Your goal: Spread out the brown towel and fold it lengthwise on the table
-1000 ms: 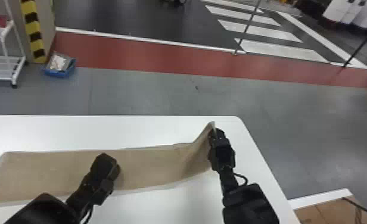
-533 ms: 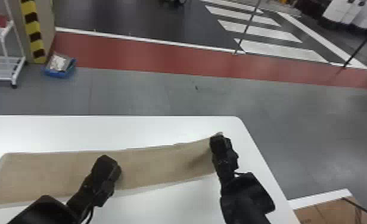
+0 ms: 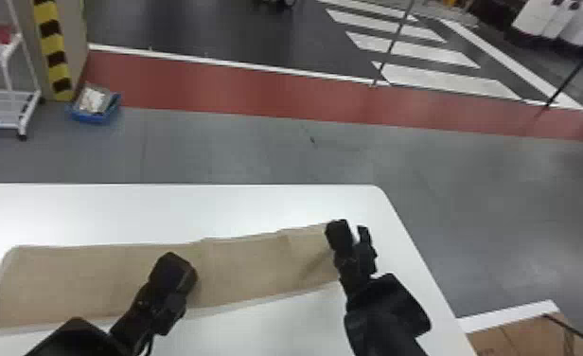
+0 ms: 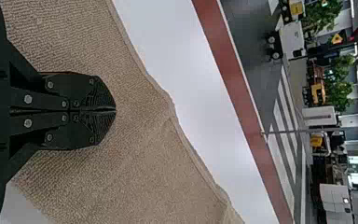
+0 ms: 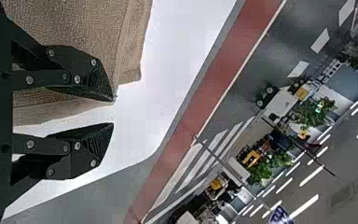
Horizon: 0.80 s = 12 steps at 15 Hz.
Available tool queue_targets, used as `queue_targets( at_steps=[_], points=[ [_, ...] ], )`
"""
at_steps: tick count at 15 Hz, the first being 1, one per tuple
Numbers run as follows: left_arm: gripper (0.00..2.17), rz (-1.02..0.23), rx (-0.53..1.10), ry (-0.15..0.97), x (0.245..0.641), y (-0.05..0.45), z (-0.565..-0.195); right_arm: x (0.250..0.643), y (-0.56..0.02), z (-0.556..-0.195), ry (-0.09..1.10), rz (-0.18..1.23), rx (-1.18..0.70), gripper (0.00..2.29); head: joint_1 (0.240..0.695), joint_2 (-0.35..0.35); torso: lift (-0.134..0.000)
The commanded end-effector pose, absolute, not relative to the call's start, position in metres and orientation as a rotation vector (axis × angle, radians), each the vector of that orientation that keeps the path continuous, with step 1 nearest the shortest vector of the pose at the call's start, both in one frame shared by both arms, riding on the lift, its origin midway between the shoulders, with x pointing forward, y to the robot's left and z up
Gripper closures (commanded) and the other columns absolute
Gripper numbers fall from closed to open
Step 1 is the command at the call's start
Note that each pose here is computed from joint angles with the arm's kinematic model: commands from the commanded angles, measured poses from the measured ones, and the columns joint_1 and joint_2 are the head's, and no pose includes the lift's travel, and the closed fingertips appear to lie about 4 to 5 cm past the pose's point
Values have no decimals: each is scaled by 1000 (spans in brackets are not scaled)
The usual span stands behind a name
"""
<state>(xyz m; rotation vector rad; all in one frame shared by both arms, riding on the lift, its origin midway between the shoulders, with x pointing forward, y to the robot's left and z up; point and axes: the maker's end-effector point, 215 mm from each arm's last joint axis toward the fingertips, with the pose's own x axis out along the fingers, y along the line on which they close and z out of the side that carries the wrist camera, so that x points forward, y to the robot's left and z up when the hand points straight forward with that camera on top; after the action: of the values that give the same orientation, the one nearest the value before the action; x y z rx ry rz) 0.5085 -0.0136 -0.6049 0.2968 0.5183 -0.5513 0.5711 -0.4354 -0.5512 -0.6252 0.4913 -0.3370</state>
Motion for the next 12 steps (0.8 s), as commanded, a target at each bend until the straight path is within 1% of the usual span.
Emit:
queue_targets(
  at_steps=[1, 2, 3, 5, 7, 9, 11, 12],
  points=[
    [1261, -554, 289, 520, 505, -18, -605, 570, -438, -551, 490, -351, -643, 151, 695, -350, 0],
    [1261, -553, 288, 520, 505, -18, -605, 567, -442, -550, 480, -364, -646, 60, 695, -350, 0],
    [1261, -552, 286, 520, 504, -18, -605, 564, -446, -548, 472, -376, -645, 60, 695, -350, 0],
    [1261, -543, 246, 488, 508, -24, -589, 553, -455, -539, 438, -405, -619, 56, 695, -350, 0],
    [1261, -543, 220, 454, 509, -31, -574, 545, -454, -536, 428, -390, -574, 93, 695, -350, 0],
    [1258, -539, 192, 392, 515, -35, -554, 540, -447, -543, 440, -342, -537, 191, 695, -350, 0],
    [1258, -531, 160, 322, 519, -35, -537, 527, -443, -553, 478, -319, -481, 194, 695, -350, 0],
    [1258, -530, 143, 272, 523, -38, -522, 526, -442, -555, 485, -311, -473, 201, 695, -350, 0]
  ],
)
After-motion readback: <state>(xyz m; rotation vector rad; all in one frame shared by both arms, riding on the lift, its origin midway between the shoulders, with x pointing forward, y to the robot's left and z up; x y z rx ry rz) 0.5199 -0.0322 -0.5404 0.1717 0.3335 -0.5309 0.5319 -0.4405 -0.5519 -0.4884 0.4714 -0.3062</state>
